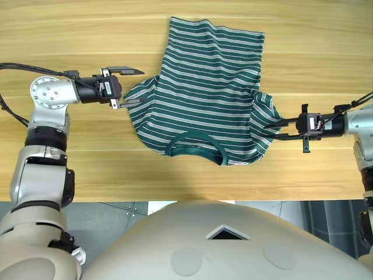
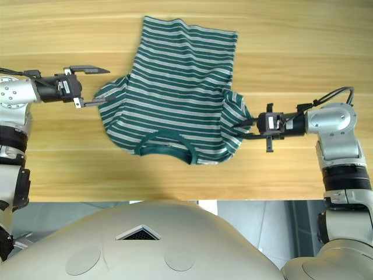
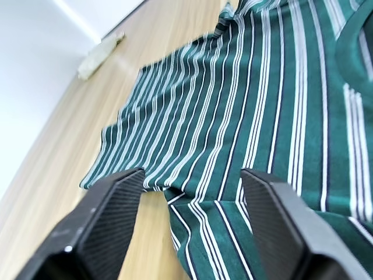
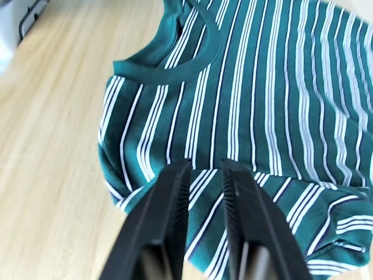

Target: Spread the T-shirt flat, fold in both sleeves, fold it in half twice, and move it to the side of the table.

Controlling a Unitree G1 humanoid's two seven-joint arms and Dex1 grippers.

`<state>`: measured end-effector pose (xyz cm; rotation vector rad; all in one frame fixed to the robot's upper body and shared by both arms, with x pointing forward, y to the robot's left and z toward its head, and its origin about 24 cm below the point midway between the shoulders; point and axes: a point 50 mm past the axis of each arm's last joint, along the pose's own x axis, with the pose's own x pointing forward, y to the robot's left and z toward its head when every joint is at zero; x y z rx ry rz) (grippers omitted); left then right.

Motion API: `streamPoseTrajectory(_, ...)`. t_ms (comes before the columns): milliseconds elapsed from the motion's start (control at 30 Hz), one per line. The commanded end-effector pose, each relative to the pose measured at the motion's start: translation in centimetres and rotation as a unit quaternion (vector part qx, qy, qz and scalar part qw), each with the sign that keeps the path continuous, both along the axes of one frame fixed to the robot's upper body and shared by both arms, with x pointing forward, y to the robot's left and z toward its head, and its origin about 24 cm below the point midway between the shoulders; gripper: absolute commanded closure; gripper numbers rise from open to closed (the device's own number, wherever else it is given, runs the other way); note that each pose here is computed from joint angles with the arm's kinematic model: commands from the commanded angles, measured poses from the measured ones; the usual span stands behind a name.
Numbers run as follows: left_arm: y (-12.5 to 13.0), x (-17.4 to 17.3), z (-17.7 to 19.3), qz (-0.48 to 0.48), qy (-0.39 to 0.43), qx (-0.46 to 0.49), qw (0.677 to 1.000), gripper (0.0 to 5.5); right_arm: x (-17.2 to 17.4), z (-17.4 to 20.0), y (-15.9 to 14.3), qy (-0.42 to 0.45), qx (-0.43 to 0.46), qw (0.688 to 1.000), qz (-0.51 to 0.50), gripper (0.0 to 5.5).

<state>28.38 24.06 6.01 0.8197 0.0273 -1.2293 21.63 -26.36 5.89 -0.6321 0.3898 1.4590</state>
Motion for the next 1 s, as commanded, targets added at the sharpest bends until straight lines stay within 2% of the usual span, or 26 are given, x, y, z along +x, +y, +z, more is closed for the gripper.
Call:
streamPoseTrajectory(33,-0.1,0.8,0.1,0.007,-0.012,0.014,1.0,3.12,0.8,0.0,0.0,-0.027,-0.01,1.0,-0.011,5.36)
streamPoseTrajectory(67,0.0,0.9,0.1,0.01,-0.013,0.015,1.0,3.26,1.0,-0.1,-0.1,-0.032,-0.016,0.999,-0.018,5.5)
streamPoseTrajectory(333,0.4,1.4,-1.3,0.04,-0.009,0.085,0.996,4.64,2.5,-0.9,-1.2,-0.067,-0.061,0.994,-0.065,5.5)
streamPoseTrajectory(500,0.6,0.0,-3.7,0.027,0.02,0.135,0.99,5.44,3.5,-1.4,-1.7,-0.091,-0.09,0.987,-0.093,5.5)
streamPoseTrajectory(733,1.1,-3.4,-6.5,-0.023,0.068,0.165,0.984,5.48,3.8,-1.9,-1.7,-0.092,-0.1,0.986,-0.093,5.5)
streamPoseTrajectory(1000,2.7,-5.2,-6.6,-0.047,0.082,0.198,0.976,5.48,3.2,-3.7,-2.8,-0.062,-0.156,0.981,-0.1,5.5)
